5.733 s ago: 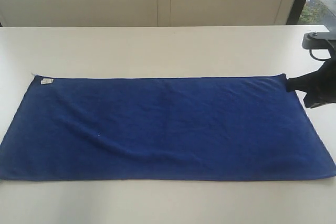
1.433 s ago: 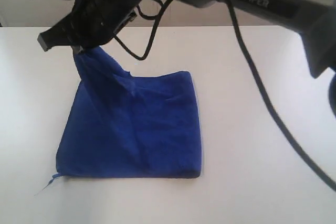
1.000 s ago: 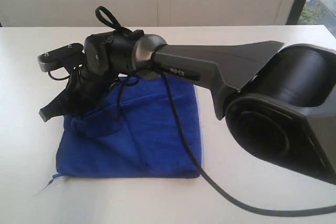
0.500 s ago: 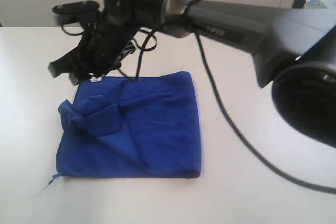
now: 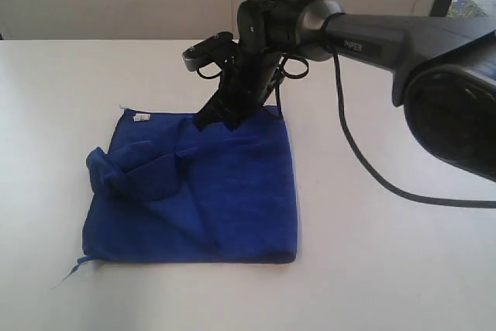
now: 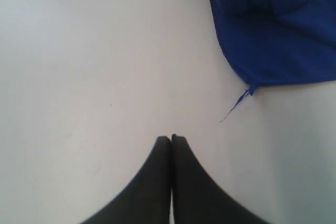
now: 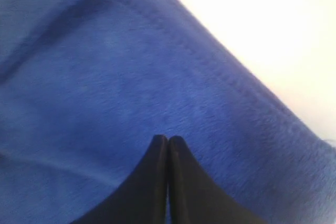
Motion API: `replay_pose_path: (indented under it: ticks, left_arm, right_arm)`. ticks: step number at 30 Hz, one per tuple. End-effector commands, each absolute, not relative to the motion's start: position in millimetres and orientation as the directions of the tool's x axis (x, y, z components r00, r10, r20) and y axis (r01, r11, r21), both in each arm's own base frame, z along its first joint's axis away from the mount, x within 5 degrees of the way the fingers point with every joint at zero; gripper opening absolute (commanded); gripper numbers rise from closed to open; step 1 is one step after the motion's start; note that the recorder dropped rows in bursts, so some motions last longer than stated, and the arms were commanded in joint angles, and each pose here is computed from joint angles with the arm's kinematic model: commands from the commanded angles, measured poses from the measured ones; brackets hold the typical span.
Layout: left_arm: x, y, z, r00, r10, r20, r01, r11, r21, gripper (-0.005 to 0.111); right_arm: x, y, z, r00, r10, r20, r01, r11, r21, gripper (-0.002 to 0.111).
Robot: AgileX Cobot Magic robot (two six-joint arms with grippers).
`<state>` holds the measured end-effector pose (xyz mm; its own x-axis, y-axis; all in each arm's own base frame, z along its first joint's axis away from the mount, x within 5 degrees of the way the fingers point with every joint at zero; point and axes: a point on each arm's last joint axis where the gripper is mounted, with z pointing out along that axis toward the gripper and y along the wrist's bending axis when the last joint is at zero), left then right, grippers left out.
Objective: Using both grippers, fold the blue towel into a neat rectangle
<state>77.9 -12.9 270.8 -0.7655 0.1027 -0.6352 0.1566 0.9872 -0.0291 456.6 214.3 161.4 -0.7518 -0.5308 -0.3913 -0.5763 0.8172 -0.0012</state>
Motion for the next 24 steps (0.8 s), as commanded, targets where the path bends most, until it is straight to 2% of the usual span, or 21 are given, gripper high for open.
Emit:
replay_pose_path:
  ticks: [1, 4, 10, 17, 22, 24]
  left_arm:
    - [77, -13, 270, -0.767, 0.099, -0.633, 0.158, 0.987, -0.036, 0.000]
    - [77, -13, 270, -0.767, 0.099, -0.633, 0.158, 0.987, -0.036, 0.000]
    - [77, -13, 270, -0.767, 0.099, -0.633, 0.158, 0.987, -0.036, 0.000]
    - [77, -13, 270, -0.767, 0.099, -0.633, 0.158, 0.987, -0.036, 0.000]
    - [77, -13, 270, -0.767, 0.099, -0.633, 0.158, 0.987, -0.036, 0.000]
    - [77, -13, 270, -0.767, 0.099, -0.633, 0.158, 0.987, -0.036, 0.000]
  right_arm:
    - [470, 198, 138, -0.780, -0.487, -0.393, -0.525, 0.851, -0.012, 0.000]
    - [476, 188, 126, -0.801, -0.458, -0.385, -0.492, 0.871, -0.012, 0.000]
    - [486, 151, 114, -0.890, -0.311, -0.333, -0.326, 0.945, -0.011, 0.000]
    - [480, 105, 110, -0.977, -0.158, -0.146, -0.152, 0.987, -0.054, 0.000]
    - [467, 82, 115, -0.987, -0.159, 0.029, -0.161, 0.970, -0.181, 0.000]
    - [469, 78, 118, -0.984, -0.175, 0.022, -0.175, 0.959, -0.222, 0.000]
